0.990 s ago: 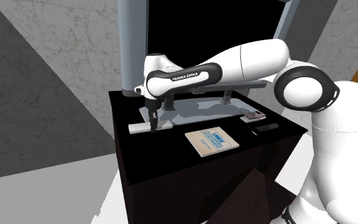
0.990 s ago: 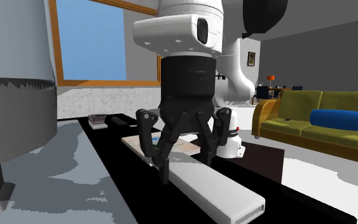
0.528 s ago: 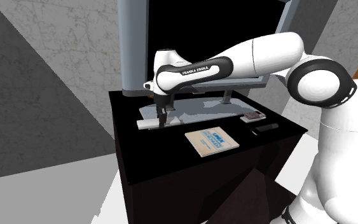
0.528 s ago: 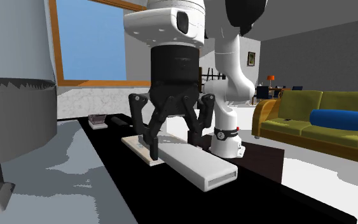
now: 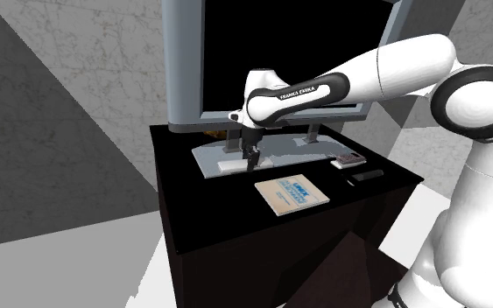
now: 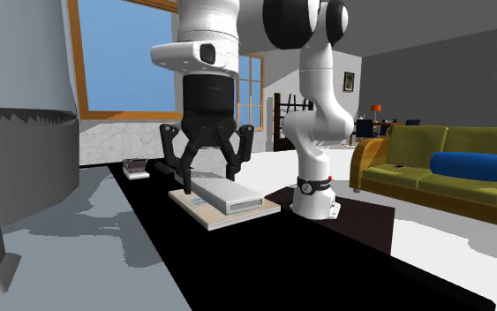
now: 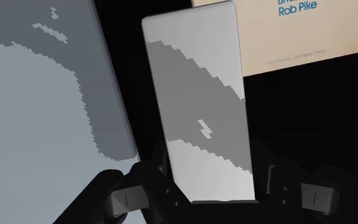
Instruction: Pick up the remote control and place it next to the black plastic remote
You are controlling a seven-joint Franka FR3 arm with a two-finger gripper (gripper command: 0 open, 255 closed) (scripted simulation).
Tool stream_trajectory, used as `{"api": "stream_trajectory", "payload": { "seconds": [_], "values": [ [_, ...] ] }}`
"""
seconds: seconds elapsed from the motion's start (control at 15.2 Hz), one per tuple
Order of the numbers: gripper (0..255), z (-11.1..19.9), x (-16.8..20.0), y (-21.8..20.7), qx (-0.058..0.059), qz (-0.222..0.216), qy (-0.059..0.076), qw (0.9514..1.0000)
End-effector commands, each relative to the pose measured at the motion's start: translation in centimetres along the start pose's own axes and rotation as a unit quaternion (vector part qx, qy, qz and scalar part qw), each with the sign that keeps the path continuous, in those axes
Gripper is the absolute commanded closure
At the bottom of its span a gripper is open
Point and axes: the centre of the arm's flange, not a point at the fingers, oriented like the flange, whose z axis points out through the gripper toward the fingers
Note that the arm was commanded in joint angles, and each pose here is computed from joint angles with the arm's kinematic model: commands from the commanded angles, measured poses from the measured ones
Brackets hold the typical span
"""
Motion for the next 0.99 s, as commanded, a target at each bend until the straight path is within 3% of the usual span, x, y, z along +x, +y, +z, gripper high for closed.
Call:
{"api": "stream_trajectory", "payload": {
  "seconds": [0.0, 0.92],
  "values": [
    [255, 0.2, -2.7, 0.1, 0.0, -0.001, 0.0, 1.0],
    [255, 0.1, -21.1, 1.6, 0.0, -0.001, 0.0, 1.0]
  ]
}}
